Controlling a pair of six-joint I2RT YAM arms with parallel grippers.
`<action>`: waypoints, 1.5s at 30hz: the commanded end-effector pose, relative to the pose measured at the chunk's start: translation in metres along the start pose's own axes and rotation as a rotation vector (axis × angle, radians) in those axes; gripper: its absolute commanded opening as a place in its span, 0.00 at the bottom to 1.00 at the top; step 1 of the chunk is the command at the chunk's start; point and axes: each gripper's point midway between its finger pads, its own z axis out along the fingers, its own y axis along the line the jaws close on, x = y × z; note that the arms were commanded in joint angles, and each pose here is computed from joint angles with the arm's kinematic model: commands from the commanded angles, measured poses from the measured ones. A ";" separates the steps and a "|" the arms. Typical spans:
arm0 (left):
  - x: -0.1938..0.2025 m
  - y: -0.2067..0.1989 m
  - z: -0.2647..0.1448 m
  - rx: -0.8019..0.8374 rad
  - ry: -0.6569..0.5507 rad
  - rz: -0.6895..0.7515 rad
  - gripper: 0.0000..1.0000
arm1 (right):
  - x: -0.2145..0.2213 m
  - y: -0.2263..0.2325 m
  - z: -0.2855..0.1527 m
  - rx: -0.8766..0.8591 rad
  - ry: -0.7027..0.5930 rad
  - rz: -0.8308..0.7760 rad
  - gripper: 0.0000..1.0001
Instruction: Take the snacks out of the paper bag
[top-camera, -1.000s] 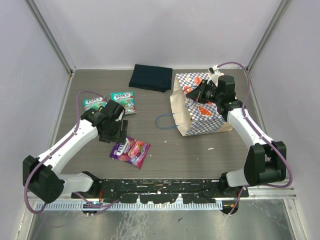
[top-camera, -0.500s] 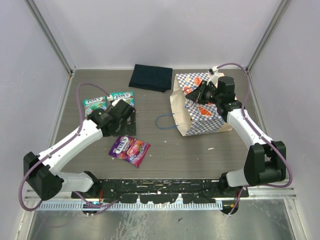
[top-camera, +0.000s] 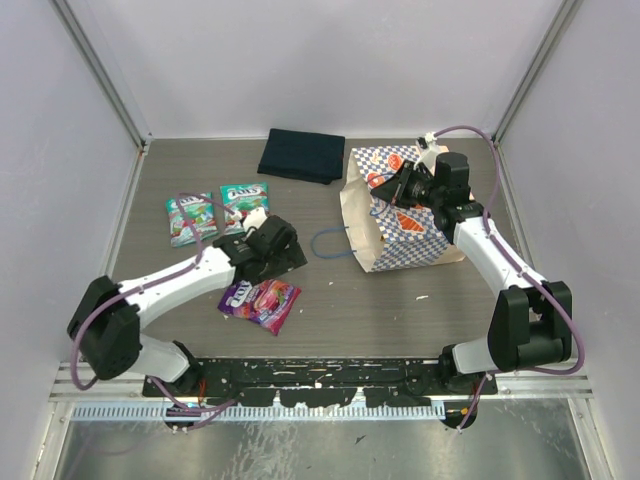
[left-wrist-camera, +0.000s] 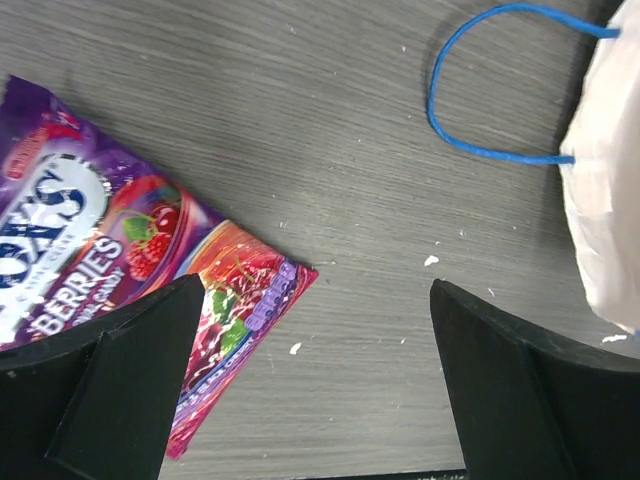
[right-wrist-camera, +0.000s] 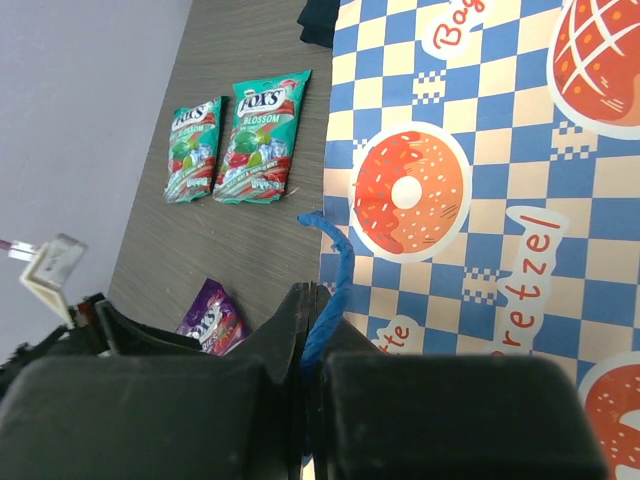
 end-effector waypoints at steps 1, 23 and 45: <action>0.011 -0.022 0.020 0.051 0.037 -0.077 0.98 | -0.013 0.006 0.002 -0.033 -0.038 -0.031 0.01; 0.080 0.095 -0.002 -0.129 0.364 0.120 0.98 | -0.009 0.003 0.006 -0.037 -0.028 -0.022 0.01; 0.039 0.095 -0.056 -0.086 0.328 0.021 0.98 | -0.009 0.008 0.004 -0.057 -0.028 -0.024 0.01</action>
